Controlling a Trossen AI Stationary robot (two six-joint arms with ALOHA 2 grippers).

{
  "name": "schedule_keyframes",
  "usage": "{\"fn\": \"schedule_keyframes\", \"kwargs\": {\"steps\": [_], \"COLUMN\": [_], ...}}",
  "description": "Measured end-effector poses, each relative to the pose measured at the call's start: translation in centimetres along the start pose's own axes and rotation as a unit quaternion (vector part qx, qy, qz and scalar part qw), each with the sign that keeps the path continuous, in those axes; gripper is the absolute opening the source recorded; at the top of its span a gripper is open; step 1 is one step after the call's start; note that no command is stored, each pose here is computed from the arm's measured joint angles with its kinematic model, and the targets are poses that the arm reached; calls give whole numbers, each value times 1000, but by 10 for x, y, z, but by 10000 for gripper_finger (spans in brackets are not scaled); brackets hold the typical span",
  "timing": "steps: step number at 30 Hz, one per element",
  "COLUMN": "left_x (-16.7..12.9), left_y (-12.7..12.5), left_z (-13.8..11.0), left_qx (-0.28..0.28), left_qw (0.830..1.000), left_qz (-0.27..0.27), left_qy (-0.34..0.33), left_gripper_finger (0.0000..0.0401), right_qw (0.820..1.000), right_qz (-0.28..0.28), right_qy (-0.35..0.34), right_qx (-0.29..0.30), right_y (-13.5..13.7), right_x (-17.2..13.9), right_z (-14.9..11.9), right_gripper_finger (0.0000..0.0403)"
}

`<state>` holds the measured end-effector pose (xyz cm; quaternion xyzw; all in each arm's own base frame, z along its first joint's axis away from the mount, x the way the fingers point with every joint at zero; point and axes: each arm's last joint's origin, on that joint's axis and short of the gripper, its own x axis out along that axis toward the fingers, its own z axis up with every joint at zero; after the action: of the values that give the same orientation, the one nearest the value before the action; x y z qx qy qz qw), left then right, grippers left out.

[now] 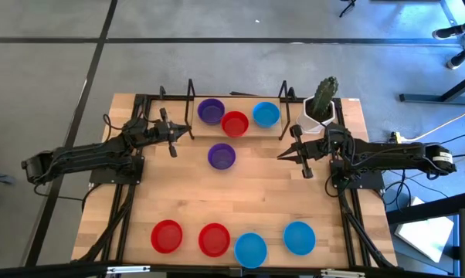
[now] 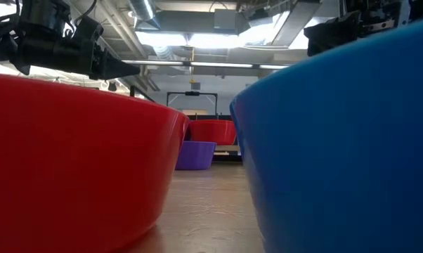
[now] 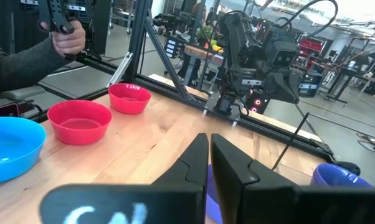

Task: Pick & Place Mini bowls
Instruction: Stack the blue bowl on top of the blue bowl on the shelf

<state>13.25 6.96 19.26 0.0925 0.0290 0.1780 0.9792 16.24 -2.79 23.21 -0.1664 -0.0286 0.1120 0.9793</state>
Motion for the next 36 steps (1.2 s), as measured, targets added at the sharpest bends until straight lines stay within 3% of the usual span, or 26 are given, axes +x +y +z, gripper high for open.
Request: {"fn": "schedule_keyframes", "kwargs": {"steps": [27, 36], "left_x": [0, 0], "left_y": [0, 0], "left_z": [-2, -2], "left_qx": [15, 15], "left_qw": [1000, 1000], "left_qz": [-1, -1], "left_qy": [8, 12], "left_gripper_finger": [7, 12], "right_qw": [999, 997], "right_qz": [-36, -71], "right_qy": [13, 27], "right_qx": [-9, -6], "right_y": [-2, -4], "right_x": [0, 0], "right_z": [-1, -2], "right_gripper_finger": [21, 21]}}
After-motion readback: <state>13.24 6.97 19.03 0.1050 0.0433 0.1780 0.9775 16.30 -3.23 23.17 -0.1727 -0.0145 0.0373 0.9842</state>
